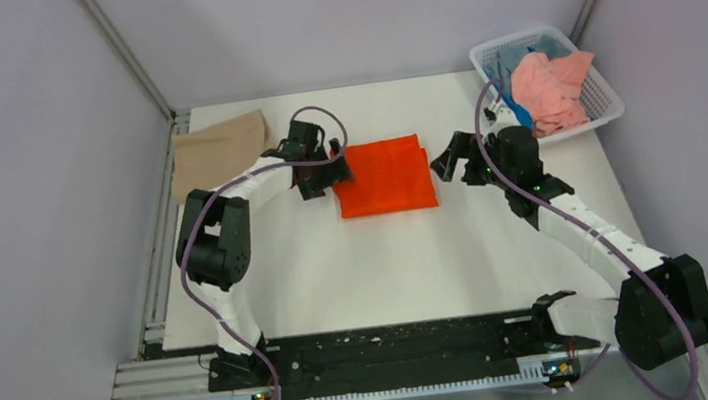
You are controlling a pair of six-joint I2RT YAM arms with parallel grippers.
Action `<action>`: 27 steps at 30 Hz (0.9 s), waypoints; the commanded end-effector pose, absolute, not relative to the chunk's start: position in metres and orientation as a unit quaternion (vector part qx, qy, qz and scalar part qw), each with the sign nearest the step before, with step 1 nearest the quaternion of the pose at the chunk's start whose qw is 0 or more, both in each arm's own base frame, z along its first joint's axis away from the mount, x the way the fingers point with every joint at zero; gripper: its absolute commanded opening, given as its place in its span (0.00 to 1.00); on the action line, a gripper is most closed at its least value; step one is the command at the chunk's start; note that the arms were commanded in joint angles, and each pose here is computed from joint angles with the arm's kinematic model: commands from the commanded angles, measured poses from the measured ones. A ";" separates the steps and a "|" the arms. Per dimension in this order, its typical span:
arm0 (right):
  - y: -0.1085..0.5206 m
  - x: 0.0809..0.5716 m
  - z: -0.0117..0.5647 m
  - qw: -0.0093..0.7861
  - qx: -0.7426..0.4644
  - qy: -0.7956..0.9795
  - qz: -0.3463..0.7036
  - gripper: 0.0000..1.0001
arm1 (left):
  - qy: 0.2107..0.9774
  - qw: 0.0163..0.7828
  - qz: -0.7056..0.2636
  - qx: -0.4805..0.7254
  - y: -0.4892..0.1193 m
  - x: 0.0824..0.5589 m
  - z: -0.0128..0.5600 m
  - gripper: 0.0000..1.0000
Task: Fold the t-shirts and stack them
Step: Put the neatly folded tshirt into the corner of the board with the left arm
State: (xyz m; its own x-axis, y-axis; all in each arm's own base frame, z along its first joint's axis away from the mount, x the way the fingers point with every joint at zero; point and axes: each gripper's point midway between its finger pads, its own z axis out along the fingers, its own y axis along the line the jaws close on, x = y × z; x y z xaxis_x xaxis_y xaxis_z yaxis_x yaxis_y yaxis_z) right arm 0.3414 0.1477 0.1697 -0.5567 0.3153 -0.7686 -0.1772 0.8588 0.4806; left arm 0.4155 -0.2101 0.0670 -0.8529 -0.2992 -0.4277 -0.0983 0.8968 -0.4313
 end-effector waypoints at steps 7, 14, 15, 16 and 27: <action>0.145 0.347 0.171 0.483 0.042 0.837 0.254 0.99 | 0.954 0.200 -0.195 -0.107 -0.231 0.413 0.019 0.85; 0.145 0.349 0.170 0.479 0.039 0.840 0.250 0.99 | 0.963 0.209 -0.148 -0.079 -0.252 0.409 0.011 0.57; 0.143 0.349 0.170 0.482 0.040 0.840 0.245 0.99 | 0.964 0.210 -0.144 -0.072 -0.257 0.408 0.010 0.50; 0.141 0.349 0.170 0.484 0.043 0.840 0.241 0.99 | 0.965 0.217 -0.129 -0.067 -0.258 0.409 0.009 0.44; 0.134 0.350 0.169 0.490 0.047 0.842 0.222 0.99 | 0.942 0.324 0.072 -0.043 -0.209 0.436 0.062 0.00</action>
State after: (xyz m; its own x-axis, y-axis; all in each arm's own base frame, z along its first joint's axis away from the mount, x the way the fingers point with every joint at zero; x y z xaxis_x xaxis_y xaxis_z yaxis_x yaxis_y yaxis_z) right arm 0.3473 0.1385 0.1569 -0.5571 0.3021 -0.7736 -0.1308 0.8880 0.4409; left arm 0.4279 -0.2659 0.0324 -0.8433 -0.1294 -0.5216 -0.0621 0.9876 -0.1445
